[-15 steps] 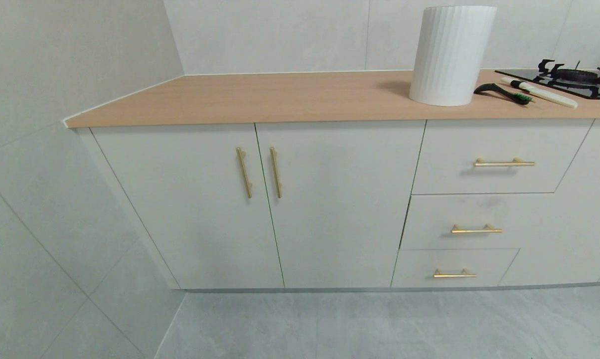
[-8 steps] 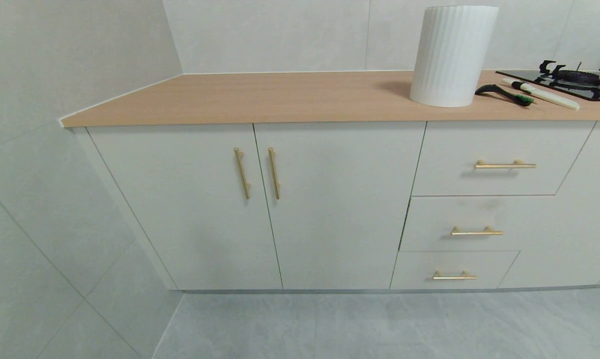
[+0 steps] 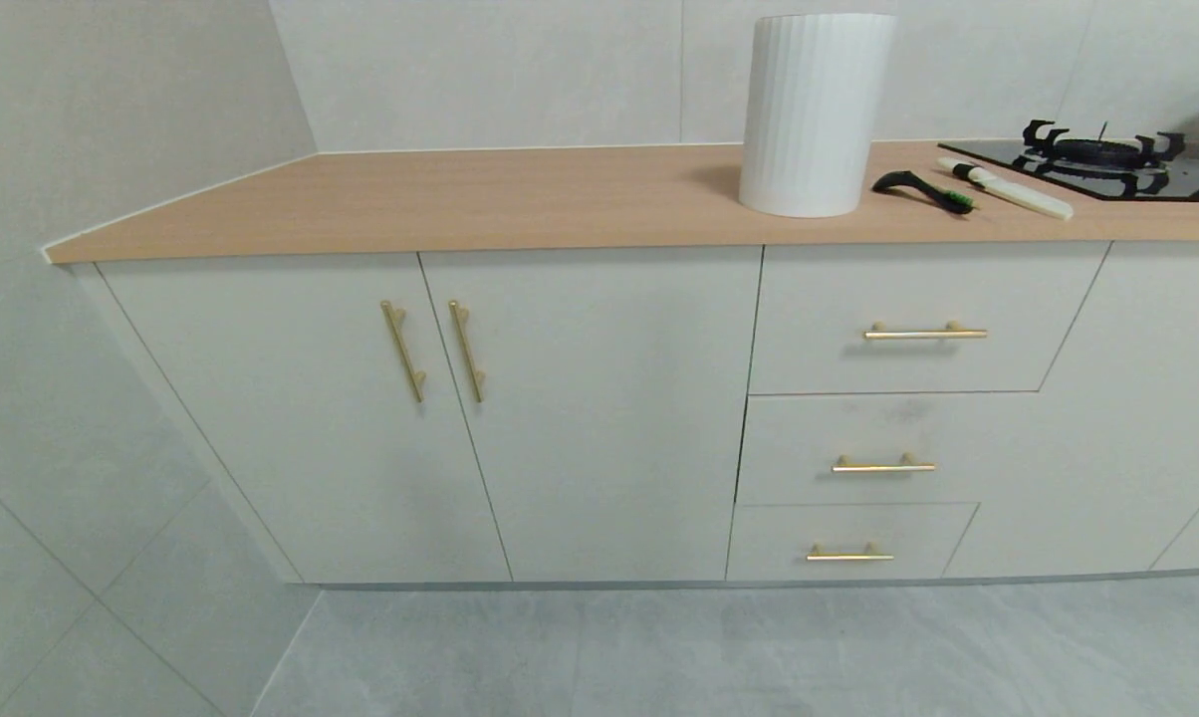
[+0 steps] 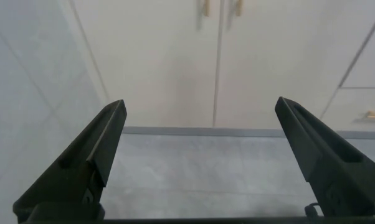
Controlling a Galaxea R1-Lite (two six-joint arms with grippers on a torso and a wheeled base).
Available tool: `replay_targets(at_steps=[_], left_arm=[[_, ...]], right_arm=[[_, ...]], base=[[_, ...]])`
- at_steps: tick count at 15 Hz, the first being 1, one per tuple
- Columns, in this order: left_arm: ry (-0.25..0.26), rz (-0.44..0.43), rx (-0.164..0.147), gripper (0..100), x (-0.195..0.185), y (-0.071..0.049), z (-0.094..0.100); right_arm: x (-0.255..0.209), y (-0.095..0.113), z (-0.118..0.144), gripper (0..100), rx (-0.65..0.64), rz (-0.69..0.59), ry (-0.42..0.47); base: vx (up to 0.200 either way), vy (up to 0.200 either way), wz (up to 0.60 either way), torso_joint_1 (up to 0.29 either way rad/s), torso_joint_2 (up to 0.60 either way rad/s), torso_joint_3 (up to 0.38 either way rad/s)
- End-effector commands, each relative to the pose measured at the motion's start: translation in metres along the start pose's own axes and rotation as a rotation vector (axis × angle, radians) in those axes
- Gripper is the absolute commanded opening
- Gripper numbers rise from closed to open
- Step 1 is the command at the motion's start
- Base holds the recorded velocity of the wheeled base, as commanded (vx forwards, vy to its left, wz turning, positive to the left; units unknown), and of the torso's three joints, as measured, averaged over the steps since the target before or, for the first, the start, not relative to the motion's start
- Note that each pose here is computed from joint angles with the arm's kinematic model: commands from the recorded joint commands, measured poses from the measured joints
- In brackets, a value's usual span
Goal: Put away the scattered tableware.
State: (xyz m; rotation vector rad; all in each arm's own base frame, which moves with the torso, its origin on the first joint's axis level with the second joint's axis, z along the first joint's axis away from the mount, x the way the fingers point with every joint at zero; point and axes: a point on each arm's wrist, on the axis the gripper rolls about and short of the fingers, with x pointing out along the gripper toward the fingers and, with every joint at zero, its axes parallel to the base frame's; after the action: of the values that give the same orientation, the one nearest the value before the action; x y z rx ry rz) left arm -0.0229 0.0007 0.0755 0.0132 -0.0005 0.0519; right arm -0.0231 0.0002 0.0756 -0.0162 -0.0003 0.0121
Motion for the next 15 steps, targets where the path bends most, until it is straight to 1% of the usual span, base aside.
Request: replay_targets(at_steps=[1,2,8,15], left_arm=[[-0.001,0.002,-0.013,100,0.0000,0.0000,0.0001],[-0.001,0.003,-0.022,100,0.0000,0.0000,0.0001],[-0.001,0.002,-0.021,100,0.0000,0.0000,0.0001],[0.001,0.000,-0.021,100,0.0000,0.0000,0.0000]], right_arm=[[0.0003,0.0000,0.0000,100,-0.001,0.000,0.003],[0.0003,0.0000,0.0000,100,-0.001,0.000,0.003],[0.0003,0.0000,0.0000,100,-0.001,0.000,0.003],[0.0003,0.0000,0.0000,100,-0.001,0.000,0.003]], base=[[0.000,0.000,0.00,0.000,0.00,0.000],[0.000,0.000,0.00,0.000,0.00,0.000],[0.000,0.000,0.00,0.000,0.00,0.000],[0.200,0.000,0.00,-0.001,0.00,0.004]])
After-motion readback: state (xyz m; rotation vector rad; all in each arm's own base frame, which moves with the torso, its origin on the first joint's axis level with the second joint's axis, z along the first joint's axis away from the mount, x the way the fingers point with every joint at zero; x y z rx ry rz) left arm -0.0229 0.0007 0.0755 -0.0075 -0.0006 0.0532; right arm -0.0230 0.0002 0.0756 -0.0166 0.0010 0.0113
